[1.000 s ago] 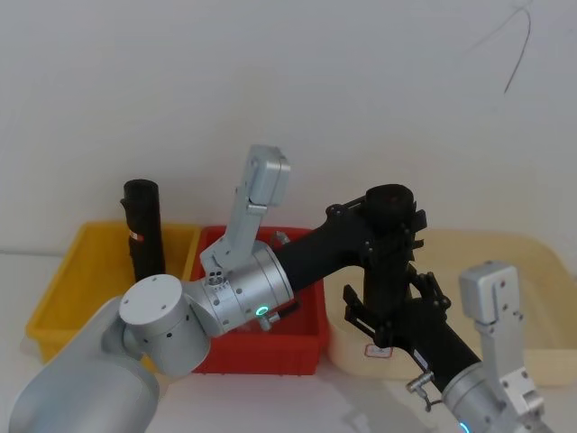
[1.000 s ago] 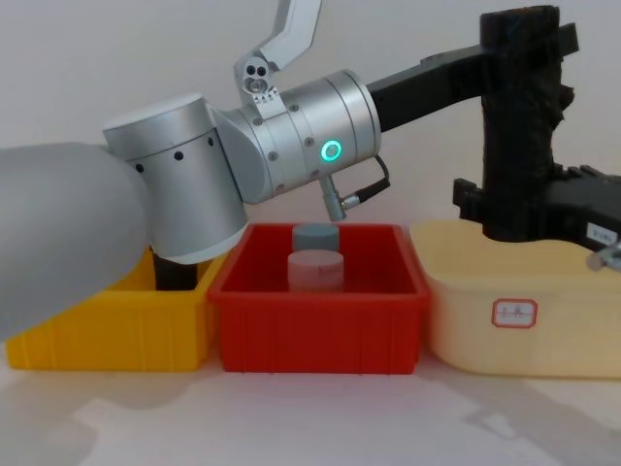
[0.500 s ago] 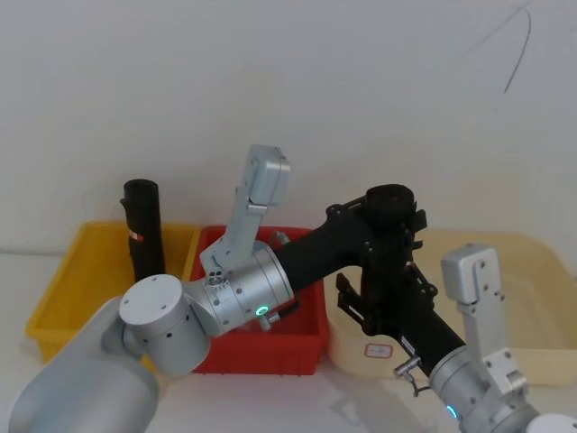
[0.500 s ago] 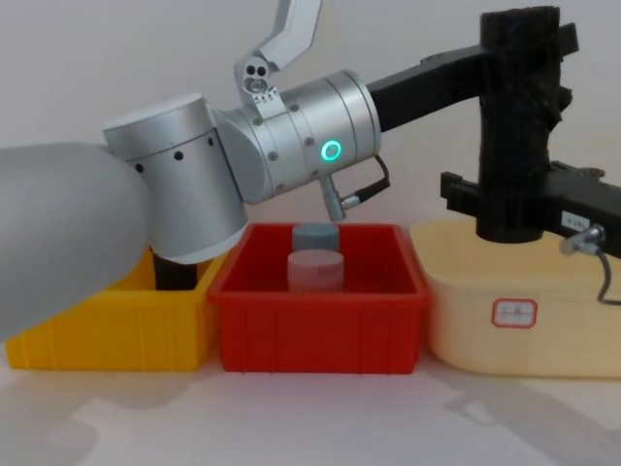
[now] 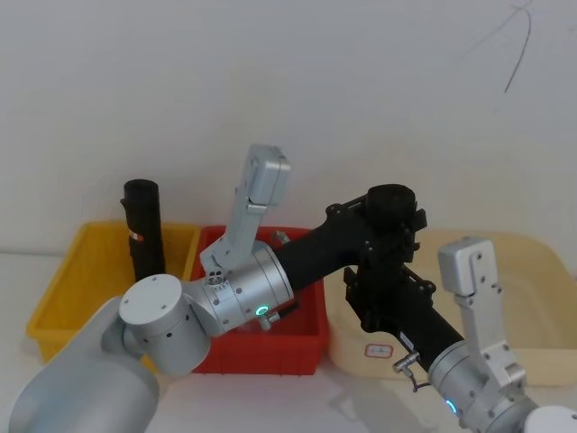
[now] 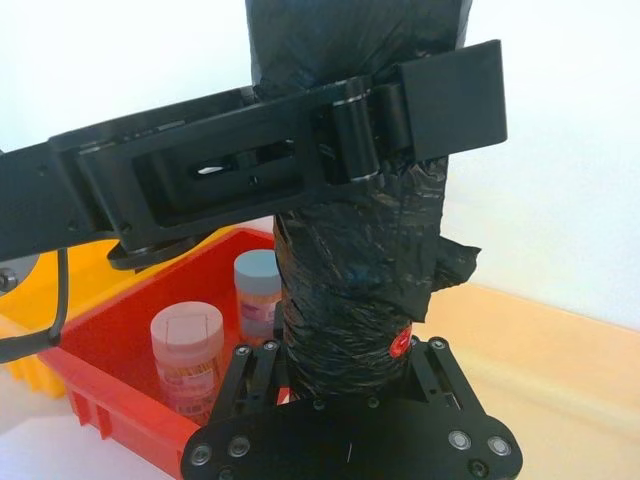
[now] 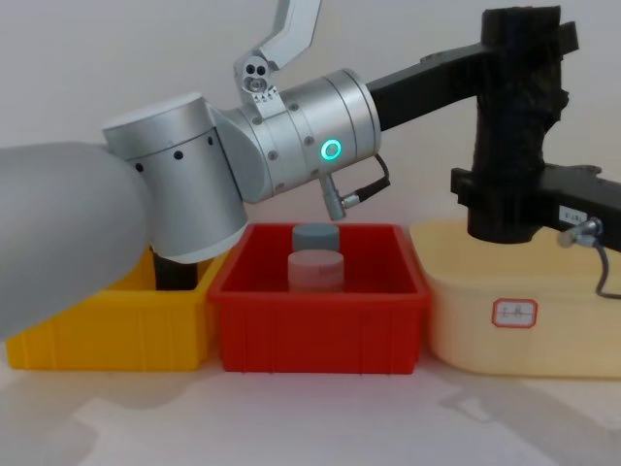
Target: Pick up the garbage bag with the one hand and transfer it to the other hand.
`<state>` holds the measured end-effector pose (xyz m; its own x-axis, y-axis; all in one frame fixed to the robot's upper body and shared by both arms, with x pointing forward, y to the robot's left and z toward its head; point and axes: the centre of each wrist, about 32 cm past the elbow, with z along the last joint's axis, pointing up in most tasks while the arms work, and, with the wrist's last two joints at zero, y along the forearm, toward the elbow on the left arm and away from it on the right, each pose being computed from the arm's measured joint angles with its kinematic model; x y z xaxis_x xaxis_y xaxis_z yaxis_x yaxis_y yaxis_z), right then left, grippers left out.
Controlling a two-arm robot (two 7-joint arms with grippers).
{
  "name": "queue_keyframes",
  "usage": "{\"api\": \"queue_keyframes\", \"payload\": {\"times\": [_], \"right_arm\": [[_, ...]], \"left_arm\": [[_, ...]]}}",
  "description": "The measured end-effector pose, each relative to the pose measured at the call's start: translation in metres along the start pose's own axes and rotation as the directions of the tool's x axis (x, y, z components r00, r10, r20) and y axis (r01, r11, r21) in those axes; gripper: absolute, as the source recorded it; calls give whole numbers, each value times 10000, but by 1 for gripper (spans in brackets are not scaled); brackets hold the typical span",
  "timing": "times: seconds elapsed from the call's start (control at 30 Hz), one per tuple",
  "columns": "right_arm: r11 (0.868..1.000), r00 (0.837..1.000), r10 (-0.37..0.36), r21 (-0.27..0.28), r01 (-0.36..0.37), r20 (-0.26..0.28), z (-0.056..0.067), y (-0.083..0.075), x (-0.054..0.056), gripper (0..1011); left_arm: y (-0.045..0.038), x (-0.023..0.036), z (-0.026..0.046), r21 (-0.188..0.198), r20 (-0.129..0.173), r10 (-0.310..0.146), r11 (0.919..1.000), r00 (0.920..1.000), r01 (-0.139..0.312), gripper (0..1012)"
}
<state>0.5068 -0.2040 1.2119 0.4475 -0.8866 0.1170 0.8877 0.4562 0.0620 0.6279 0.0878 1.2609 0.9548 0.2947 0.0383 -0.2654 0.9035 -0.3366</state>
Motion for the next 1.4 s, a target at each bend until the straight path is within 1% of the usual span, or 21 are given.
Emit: {"api": "queue_keyframes", "payload": {"times": [0.2, 0.3, 0.33, 0.4, 0.43, 0.47, 0.53, 0.63, 0.67, 0.73, 0.77, 0.8, 1.07, 1.13, 1.17, 1.2, 1.23, 1.4], "right_arm": [[10000, 10000, -23, 39, 23, -23, 24, -10, 5, 483], [10000, 10000, -39, 57, 39, -34, 33, -14, 7, 483], [10000, 10000, -58, 68, 58, -44, 40, -16, 10, 483], [9999, 9999, -91, 63, 91, -62, 45, -20, 16, 483], [9999, 9999, -103, 64, 104, -66, 47, -22, 19, 483], [9999, 9999, -122, 68, 123, -75, 49, -23, 23, 483], [9998, 9998, -187, 60, 188, -99, 55, -27, 36, 482], [9995, 9994, -317, 57, 318, -137, 64, -32, 61, 482], [9994, 9993, -352, 57, 353, -144, 66, -33, 69, 483], [9989, 9987, -474, 53, 475, -181, 72, -38, 95, 483], [9986, 9984, -521, 52, 522, -199, 74, -39, 103, 483], [9984, 9981, -569, 47, 570, -216, 75, -40, 113, 483], [9928, 9922, -1194, -78, 1192, -358, 79, -36, 248, 483], [9896, 9889, -1434, -157, 1429, -395, 73, -30, 300, 483], [9867, 9859, -1621, -218, 1613, -413, 69, -24, 349, 483], [9856, 9849, -1681, -241, 1672, -418, 69, -21, 361, 483], [9822, 9816, -1863, -315, 1850, -430, 66, -11, 409, 483], [9718, 9719, -2312, -573, 2286, -436, 43, 17, 532, 483]], "left_arm": [[0, 0, 0, 1, 1, -2, 10000, 10000, 2, 519], [0, 0, -1, 7, 2, -2, 10000, 10000, 2, 577], [0, 0, -1, 8, 2, -3, 10000, 10000, 3, 629], [0, 0, -1, 7, 2, -3, 10000, 10000, 3, 662], [0, -1, -1, 8, 1, -3, 10000, 10000, 3, 716], [0, -1, -1, 7, 1, -2, 10000, 10000, 2, 736], [0, 0, -1, 8, 0, -1, 10000, 10000, 1, 810], [1, 0, -1, 9, -2, 0, 10000, 10000, 0, 864], [1, 0, -1, 9, -2, 1, 10000, 10000, -1, 914], [1, 0, -1, 9, -2, 1, 10000, 10000, -1, 941], [1, 0, -1, 9, -2, 1, 10000, 10000, -1, 985], [1, 0, -1, 8, -3, 1, 10000, 10000, -1, 1001], [1, 0, -1, 7, -5, 2, 10000, 10000, -2, 1000], [1, 0, -1, 8, -4, 2, 10000, 10000, -2, 1001], [1, 0, -1, 8, -5, 2, 10000, 10000, -2, 1000], [1, 0, -1, 8, -5, 2, 10000, 10000, -2, 1000], [1, 0, -1, 8, -5, 3, 10000, 10000, -3, 1000], [1, 0, -2, 8, -5, 1, 10000, 10000, -1, 1001]]}}
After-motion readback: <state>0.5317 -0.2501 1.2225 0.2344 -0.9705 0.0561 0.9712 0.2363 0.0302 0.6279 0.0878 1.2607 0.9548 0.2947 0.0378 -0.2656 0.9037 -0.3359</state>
